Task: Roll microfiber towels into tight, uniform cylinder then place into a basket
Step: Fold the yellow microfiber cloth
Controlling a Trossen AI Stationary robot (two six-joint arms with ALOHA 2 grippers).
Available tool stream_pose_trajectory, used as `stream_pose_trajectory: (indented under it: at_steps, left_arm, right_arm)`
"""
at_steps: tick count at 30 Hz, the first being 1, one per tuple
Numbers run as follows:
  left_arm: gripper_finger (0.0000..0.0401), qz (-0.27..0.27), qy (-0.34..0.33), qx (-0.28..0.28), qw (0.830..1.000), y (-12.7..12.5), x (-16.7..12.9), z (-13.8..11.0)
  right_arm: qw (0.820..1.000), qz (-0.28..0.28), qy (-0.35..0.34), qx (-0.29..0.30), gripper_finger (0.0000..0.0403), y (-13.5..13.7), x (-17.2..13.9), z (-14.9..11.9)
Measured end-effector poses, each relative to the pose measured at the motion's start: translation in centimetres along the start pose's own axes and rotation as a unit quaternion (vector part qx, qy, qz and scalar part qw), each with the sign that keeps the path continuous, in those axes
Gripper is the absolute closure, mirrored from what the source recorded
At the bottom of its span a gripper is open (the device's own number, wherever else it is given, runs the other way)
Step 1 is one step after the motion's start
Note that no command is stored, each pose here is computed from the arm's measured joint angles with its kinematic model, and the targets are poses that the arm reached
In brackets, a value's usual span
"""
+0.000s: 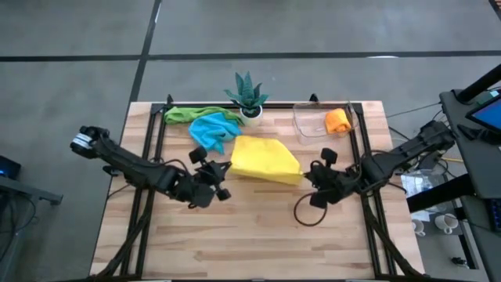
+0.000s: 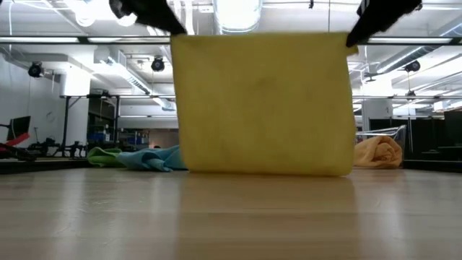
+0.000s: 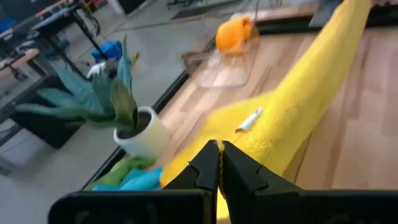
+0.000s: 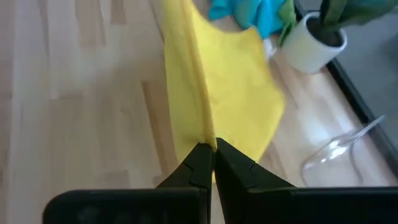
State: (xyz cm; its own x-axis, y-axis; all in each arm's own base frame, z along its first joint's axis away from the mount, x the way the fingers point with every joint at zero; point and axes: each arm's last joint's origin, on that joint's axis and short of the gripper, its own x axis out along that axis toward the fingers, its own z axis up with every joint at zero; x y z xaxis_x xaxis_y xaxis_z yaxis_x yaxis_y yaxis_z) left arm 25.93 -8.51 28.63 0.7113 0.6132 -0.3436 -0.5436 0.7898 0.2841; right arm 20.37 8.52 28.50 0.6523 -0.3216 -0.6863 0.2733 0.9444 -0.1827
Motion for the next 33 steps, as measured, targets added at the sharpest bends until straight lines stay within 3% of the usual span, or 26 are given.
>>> stream_pose_trajectory:
  at_steps: [3, 7, 13, 18, 22, 27, 33]
  left_arm:
    - [0.0401, 0.008, -0.024, 0.015, 1.000, 0.9, -0.7, 2.4]
    - [0.0401, 0.060, -0.048, 0.040, 0.996, 3.5, -0.9, 5.9]
    - [0.0401, 0.118, -0.078, 0.011, 0.990, 9.1, 1.0, 10.5]
    - [0.0401, 0.141, -0.087, -0.015, 0.986, 14.5, 3.7, 12.5]
    - [0.0401, 0.146, -0.090, -0.022, 0.985, 17.7, 4.9, 13.1]
    - [0.0401, 0.130, -0.100, -0.002, 0.986, 17.4, 4.0, 13.2]
    - [0.0401, 0.093, -0.082, 0.034, 0.992, 12.2, 2.6, 10.8]
  right_arm:
    - [0.999, -0.027, -0.019, -0.010, 0.0395, -0.7, -1.4, 1.6]
    - [0.992, -0.117, -0.037, -0.028, 0.0395, -3.2, -3.9, 4.1]
    - [0.977, -0.207, -0.039, -0.036, 0.0395, -7.7, -5.4, 7.3]
    - [0.961, -0.274, -0.023, -0.027, 0.0395, -12.0, -5.3, 9.1]
    - [0.956, -0.293, -0.017, -0.019, 0.0395, -14.2, -5.9, 9.9]
    - [0.959, -0.279, -0.027, -0.033, 0.0395, -14.0, -6.9, 10.0]
    - [0.974, -0.219, -0.020, -0.053, 0.0395, -10.9, -6.6, 8.6]
